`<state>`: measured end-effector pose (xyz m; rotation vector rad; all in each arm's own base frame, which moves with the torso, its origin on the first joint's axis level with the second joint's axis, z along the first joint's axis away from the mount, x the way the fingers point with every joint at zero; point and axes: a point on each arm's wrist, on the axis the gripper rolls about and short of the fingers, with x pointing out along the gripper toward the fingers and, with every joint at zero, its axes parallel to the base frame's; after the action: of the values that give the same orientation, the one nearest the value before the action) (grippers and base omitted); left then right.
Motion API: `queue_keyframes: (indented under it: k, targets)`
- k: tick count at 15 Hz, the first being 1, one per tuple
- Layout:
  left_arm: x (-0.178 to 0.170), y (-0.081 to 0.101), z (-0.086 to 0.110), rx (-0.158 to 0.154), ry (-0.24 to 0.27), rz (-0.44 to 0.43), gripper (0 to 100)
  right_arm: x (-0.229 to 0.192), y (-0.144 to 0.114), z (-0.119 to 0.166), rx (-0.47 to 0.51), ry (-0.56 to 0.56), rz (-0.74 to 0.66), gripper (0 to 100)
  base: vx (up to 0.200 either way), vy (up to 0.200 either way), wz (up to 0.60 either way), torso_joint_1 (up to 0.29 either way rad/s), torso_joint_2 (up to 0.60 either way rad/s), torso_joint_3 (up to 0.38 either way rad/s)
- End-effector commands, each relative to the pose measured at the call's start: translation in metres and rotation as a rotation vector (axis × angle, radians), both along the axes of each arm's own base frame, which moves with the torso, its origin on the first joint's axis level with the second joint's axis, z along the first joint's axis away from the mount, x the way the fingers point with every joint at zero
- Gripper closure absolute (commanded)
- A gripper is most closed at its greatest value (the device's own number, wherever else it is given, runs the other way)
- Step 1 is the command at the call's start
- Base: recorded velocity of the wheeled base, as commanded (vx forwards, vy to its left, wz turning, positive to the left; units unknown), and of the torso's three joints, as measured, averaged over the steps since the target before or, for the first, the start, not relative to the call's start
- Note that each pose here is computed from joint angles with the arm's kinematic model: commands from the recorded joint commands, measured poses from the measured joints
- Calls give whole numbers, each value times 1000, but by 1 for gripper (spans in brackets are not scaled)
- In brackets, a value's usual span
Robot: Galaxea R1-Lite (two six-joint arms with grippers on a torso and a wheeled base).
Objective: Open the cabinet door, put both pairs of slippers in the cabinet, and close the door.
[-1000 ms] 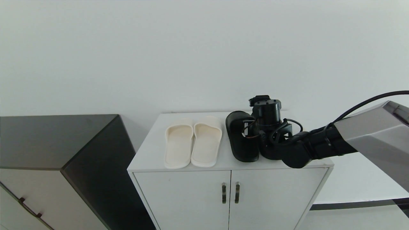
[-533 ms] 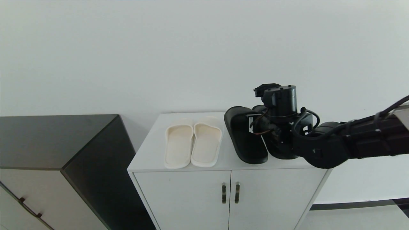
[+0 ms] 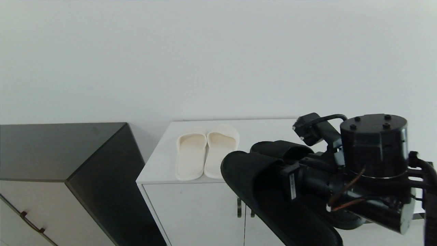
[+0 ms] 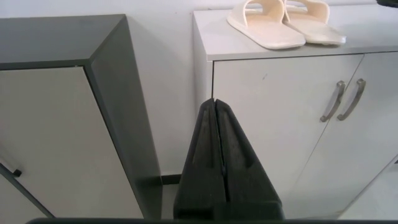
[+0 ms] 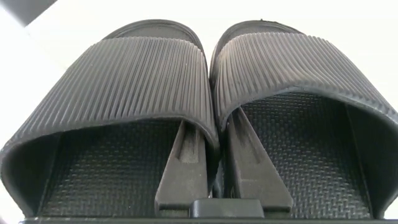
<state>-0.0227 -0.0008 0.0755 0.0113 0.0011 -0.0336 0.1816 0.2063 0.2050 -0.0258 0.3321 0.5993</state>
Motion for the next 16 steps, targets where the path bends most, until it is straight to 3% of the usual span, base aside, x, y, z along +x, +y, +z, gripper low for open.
queue_keyframes:
  k: [1, 5, 14, 16]
  targets:
    - [0, 0, 0, -2, 0, 0, 100, -21, -16, 12, 41, -17, 61, 100, 0, 0, 0, 0, 0, 0]
    - [0, 0, 0, -2, 0, 0, 100, -24, -19, 4, 26, 20, 107, 100, 0, 0, 0, 0, 0, 0]
    - [0, 0, 0, -2, 0, 1, 100, -27, -22, 0, 19, 29, 118, 100, -200, 0, 0, -1, 2, 7]
    - [0, 0, 0, -1, 0, 0, 100, -26, -22, -3, 4, 32, 112, 100, 0, 0, 0, 0, 0, 0]
